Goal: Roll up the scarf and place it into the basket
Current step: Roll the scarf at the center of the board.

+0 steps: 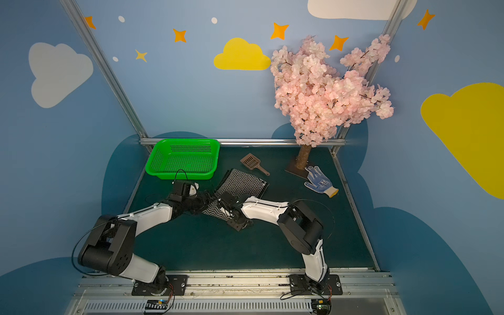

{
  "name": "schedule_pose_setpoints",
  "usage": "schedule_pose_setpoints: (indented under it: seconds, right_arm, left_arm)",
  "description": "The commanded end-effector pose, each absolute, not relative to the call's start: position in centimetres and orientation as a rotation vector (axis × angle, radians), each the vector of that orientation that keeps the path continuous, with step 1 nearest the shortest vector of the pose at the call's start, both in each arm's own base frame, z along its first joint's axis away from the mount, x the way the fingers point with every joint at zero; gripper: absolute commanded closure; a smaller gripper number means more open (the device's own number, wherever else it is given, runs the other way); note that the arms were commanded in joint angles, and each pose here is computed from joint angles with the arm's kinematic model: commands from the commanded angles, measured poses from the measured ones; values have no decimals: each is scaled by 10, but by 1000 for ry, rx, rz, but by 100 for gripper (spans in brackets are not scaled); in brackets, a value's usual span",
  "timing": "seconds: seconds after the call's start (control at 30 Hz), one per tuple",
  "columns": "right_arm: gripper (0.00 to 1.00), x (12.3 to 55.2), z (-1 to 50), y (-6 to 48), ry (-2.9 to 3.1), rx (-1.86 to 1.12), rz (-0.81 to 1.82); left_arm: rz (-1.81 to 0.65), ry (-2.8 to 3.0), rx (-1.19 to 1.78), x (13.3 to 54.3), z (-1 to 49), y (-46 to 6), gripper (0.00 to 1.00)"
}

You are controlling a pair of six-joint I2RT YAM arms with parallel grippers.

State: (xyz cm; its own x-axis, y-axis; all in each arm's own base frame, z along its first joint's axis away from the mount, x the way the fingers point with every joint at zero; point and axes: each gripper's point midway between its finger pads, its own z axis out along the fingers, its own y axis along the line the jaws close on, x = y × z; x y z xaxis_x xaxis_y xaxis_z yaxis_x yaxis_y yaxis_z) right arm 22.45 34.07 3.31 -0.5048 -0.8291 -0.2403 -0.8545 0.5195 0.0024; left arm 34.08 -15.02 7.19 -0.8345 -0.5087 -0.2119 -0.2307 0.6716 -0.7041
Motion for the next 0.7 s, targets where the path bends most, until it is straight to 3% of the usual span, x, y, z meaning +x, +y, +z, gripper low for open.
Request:
schedule_pose_setpoints:
  seconds: [0.0, 0.17, 0.33, 0.67]
  right_arm:
    - [89, 186, 72, 363, 2616, -1434, 687]
    - [87, 192, 121, 370, 2615, -1297, 1084]
    - [86, 210, 140, 361, 2603, -1059, 1421]
    - [84, 226, 92, 338, 2700, -784, 1563]
  left_arm:
    - [-904, 2495, -615, 331, 81, -133, 15]
    - [-828, 2407, -580, 326, 115, -119, 8]
    - [-767, 2307, -537, 319, 141, -105, 4]
    - [-909, 2241, -399, 321, 155, -129, 2]
